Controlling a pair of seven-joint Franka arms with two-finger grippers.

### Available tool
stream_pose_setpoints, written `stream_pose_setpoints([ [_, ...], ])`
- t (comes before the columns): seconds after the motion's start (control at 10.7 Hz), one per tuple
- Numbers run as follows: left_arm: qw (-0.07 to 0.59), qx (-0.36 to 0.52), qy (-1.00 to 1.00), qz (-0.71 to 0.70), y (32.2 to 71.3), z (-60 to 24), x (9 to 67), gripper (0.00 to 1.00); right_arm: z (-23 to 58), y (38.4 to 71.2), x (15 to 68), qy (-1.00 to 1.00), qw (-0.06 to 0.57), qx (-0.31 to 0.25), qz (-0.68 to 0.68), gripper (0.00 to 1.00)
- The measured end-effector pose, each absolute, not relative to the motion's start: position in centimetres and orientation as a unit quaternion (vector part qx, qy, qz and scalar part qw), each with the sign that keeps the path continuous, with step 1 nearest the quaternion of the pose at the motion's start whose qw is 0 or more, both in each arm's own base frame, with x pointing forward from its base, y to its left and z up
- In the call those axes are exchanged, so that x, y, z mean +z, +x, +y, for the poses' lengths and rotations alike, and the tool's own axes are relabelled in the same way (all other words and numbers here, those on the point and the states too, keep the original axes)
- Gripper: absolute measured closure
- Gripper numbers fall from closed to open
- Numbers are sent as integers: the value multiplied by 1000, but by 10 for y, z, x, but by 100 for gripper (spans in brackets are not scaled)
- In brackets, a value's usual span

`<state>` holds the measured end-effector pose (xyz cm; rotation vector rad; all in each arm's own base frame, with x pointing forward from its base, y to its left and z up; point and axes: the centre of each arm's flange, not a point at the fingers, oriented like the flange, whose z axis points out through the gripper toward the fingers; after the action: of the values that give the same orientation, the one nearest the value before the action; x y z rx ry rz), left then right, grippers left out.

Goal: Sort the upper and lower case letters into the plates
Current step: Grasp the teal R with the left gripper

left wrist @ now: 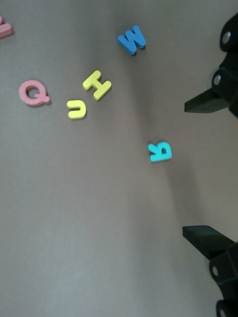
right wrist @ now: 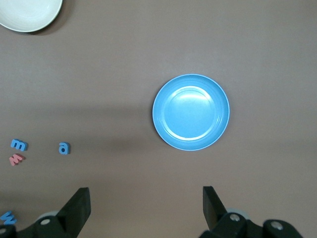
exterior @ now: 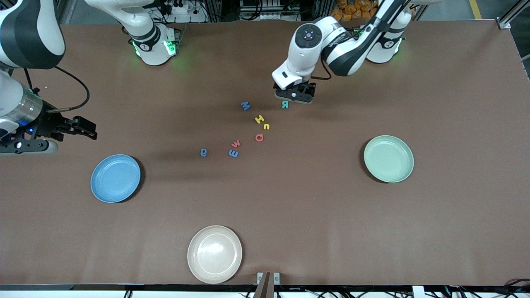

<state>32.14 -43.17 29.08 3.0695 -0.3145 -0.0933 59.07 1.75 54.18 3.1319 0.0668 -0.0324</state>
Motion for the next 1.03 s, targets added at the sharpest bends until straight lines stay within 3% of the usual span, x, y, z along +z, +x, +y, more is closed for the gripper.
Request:
stream_pose_setpoints([
  [0.66, -12, -15, 999, -37, 278, -456, 204, 0, 17, 590, 540, 1000, 4, -12, 21, 0],
  [1.03, -14, -28, 999, -16, 276, -460, 185, 14, 20, 596, 523, 999, 5, -25, 22, 0],
])
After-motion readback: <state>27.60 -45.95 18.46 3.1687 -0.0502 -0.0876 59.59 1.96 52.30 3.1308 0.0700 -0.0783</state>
